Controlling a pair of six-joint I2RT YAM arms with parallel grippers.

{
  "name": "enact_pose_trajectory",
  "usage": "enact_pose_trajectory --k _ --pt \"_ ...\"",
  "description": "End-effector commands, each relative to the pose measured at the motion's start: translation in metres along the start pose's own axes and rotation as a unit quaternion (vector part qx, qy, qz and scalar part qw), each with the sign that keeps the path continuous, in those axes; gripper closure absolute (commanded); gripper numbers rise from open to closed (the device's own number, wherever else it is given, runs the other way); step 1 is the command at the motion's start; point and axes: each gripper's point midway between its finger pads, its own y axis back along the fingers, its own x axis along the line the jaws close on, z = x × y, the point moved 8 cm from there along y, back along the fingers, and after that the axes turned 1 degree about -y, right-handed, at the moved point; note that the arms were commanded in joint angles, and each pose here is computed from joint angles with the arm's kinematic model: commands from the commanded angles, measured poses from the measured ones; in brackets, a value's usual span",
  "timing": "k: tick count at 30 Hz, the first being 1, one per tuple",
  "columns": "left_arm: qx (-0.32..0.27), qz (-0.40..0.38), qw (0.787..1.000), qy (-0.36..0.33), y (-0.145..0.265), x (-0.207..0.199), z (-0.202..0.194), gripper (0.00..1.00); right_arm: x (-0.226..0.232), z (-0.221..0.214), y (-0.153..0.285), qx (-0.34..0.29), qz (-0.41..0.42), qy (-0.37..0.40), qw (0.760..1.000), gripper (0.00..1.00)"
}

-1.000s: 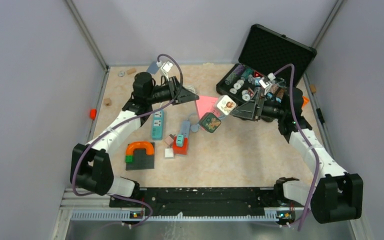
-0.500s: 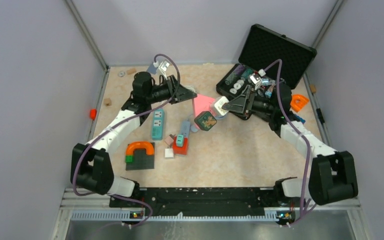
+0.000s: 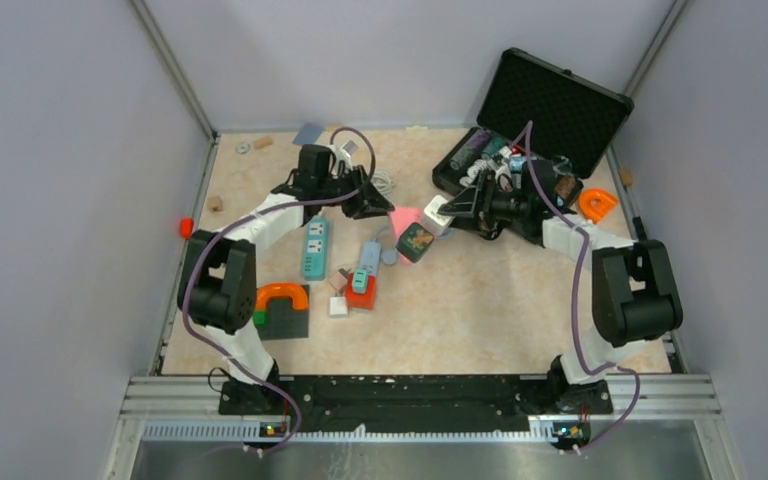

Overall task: Insert the plug
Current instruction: Place the socket at the center of the board.

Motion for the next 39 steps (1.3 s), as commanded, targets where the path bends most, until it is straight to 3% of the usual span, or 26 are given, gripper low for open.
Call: enact_pose_trajectory --k 1,5,11,17,19,20,21,26,33,39 --pt "0.147 -0.029 0.988 -0.023 -0.034 -0.025 -0.048 1.00 0.015 0.015 0.004 -0.007 -0.039 0.057 0.998 0.33" --pt "0.237 0.005 0.971 -0.025 -0.065 -0.020 -0.080 1.00 -0.010 0.003 0.038 0.000 -0.172 0.030 0.985 0.31" --pt "0.326 0.031 0.943 -0.055 -0.095 -0.023 -0.108 0.90 -0.026 -0.020 0.072 0.041 -0.235 0.035 0.971 0.29" --pt "0.283 0.017 0.952 -0.114 -0.082 -0.041 -0.087 0.48 -0.015 -0.019 0.073 0.027 -0.216 0.055 0.975 0.19" --pt "0.244 0.003 0.963 -0.119 -0.072 -0.047 -0.070 0.35 -0.014 -0.015 0.071 0.027 -0.207 0.062 0.976 0.17" --pt "0.218 -0.009 0.968 -0.123 -0.063 -0.053 -0.060 0.24 -0.014 -0.014 0.069 0.030 -0.204 0.065 0.976 0.17" --pt "0.196 -0.013 0.973 -0.120 -0.056 -0.052 -0.053 0.20 -0.013 -0.013 0.067 0.036 -0.203 0.069 0.976 0.17" --pt "0.120 0.013 0.987 -0.110 -0.026 -0.028 -0.024 0.19 0.002 -0.005 0.041 0.081 -0.211 0.135 0.965 0.17" --pt "0.136 0.083 0.983 -0.087 -0.017 0.008 -0.019 0.21 0.030 0.003 -0.030 0.141 -0.160 0.219 0.952 0.19" --pt "0.148 0.103 0.980 -0.084 -0.028 0.023 -0.022 0.33 -0.006 -0.006 -0.068 0.203 -0.178 0.190 0.944 0.25"
